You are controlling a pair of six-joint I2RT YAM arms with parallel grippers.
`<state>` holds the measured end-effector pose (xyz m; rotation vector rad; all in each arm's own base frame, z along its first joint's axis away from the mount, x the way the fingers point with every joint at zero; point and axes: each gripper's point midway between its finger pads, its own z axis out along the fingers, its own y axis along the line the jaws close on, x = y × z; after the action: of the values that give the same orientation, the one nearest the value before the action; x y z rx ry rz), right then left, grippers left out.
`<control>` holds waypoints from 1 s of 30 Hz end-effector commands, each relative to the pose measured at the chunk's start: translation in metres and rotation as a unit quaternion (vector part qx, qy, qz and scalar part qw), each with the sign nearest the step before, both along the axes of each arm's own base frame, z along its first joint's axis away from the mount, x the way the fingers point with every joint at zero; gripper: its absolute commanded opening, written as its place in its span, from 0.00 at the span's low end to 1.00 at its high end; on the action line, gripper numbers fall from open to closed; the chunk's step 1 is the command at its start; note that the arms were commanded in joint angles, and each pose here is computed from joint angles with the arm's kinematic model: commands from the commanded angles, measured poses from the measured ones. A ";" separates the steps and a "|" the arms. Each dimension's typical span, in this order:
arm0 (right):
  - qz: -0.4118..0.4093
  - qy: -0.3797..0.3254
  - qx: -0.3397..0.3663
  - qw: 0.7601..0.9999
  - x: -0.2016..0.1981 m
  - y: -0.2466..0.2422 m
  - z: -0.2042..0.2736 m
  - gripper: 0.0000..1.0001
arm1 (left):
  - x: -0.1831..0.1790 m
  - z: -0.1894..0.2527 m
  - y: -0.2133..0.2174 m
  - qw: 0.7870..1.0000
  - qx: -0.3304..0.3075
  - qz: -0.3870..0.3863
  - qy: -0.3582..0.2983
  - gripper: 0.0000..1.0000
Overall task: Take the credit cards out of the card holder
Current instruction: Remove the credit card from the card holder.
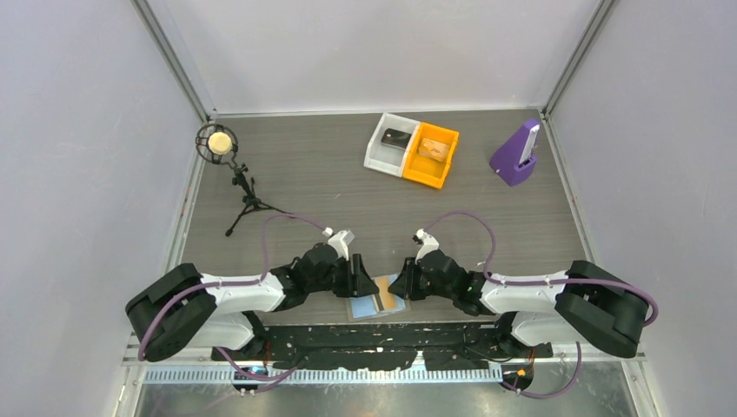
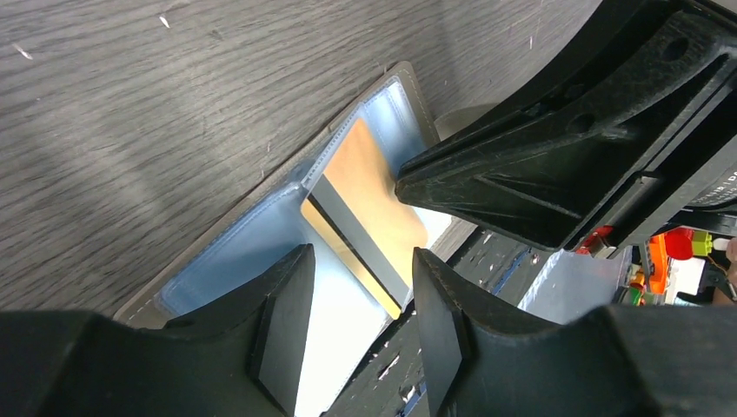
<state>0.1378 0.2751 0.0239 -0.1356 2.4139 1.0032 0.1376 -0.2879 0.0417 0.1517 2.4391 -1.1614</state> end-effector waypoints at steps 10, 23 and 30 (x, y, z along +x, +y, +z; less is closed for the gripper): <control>0.001 0.026 -0.022 0.999 -0.012 -0.011 -0.022 0.18 | 0.003 0.015 -0.013 0.999 -0.049 0.019 -0.009 0.41; -0.005 0.023 -0.014 1.000 -0.013 -0.014 -0.019 0.18 | 0.002 0.019 -0.018 0.997 -0.070 0.023 0.003 0.16; -0.011 0.023 -0.017 1.000 -0.012 -0.017 -0.020 0.18 | 0.002 0.010 -0.009 0.998 -0.046 0.038 0.012 0.00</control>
<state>0.1348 0.2743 0.0240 -0.1026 2.3956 1.0503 0.1354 -0.2916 0.0386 0.0093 2.4418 -1.2162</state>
